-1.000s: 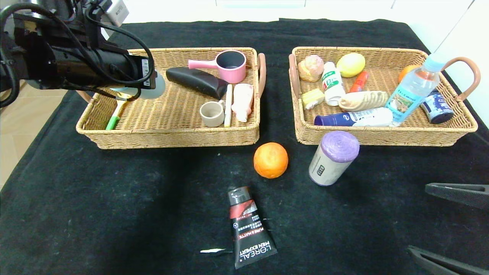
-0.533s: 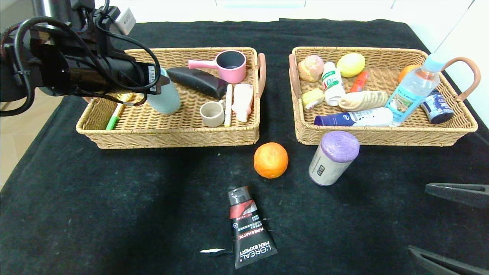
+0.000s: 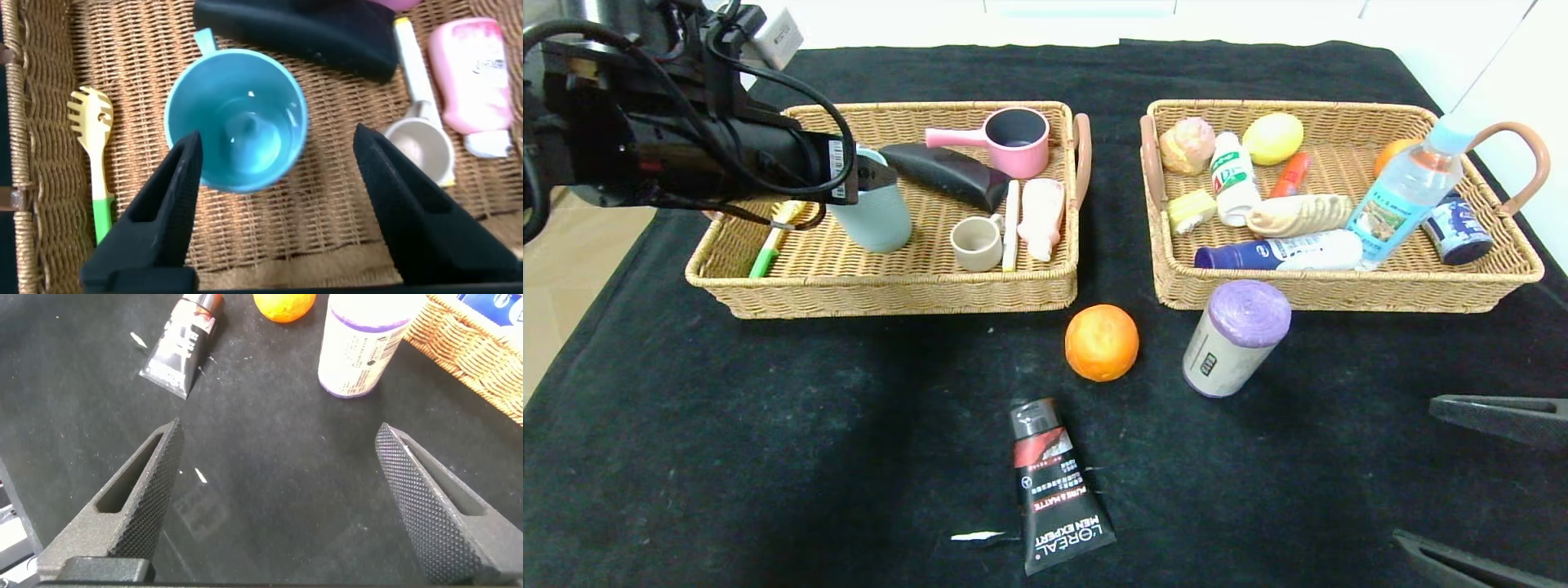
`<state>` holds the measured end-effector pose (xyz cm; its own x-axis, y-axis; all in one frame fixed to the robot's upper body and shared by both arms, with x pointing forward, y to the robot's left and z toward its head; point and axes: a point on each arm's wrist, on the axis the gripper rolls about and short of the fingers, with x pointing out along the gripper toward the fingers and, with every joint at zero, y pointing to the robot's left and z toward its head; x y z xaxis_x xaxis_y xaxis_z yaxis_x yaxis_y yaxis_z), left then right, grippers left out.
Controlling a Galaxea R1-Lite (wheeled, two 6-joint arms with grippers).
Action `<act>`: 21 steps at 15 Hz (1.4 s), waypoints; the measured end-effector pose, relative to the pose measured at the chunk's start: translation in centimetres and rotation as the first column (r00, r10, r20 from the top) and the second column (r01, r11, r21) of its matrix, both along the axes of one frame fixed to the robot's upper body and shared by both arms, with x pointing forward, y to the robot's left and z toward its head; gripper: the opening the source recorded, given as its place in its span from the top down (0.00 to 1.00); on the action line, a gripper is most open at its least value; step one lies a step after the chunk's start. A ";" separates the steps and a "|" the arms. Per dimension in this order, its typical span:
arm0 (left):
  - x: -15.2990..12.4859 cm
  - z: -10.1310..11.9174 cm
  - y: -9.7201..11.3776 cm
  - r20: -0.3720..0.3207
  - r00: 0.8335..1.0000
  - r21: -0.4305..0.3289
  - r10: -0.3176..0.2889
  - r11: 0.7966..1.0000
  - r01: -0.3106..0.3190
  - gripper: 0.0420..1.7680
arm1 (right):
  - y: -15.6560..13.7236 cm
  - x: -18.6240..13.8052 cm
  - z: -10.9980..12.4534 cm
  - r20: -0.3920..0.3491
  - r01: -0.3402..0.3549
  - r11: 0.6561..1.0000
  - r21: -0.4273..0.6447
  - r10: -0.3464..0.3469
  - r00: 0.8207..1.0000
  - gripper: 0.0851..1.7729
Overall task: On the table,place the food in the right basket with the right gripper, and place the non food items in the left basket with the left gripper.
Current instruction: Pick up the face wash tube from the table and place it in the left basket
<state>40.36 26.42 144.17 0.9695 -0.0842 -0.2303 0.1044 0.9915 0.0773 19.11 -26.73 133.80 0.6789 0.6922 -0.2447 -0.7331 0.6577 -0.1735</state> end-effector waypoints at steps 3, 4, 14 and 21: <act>-2.1 0.2 -0.2 -0.034 0.998 -0.004 -0.055 0.999 0.055 0.16 | 0.0 0.0 0.0 -0.001 0.000 1.000 -0.001 0.000 1.000 0.04; -2.9 0.2 -0.5 -0.037 0.996 -0.011 -0.080 0.997 0.080 0.15 | 0.0 0.0 0.0 -0.002 0.000 1.000 0.000 0.000 1.000 0.04; -11.2 -0.7 -8.7 -0.206 0.973 -0.137 -0.105 0.988 0.078 0.06 | 0.0 0.0 0.0 0.001 0.000 1.000 0.001 0.000 1.000 0.04; -11.5 -3.6 -12.3 -0.335 0.936 -0.260 -0.110 0.965 0.020 0.04 | 0.0 -0.1 0.0 0.002 0.000 1.000 0.002 0.000 1.000 0.04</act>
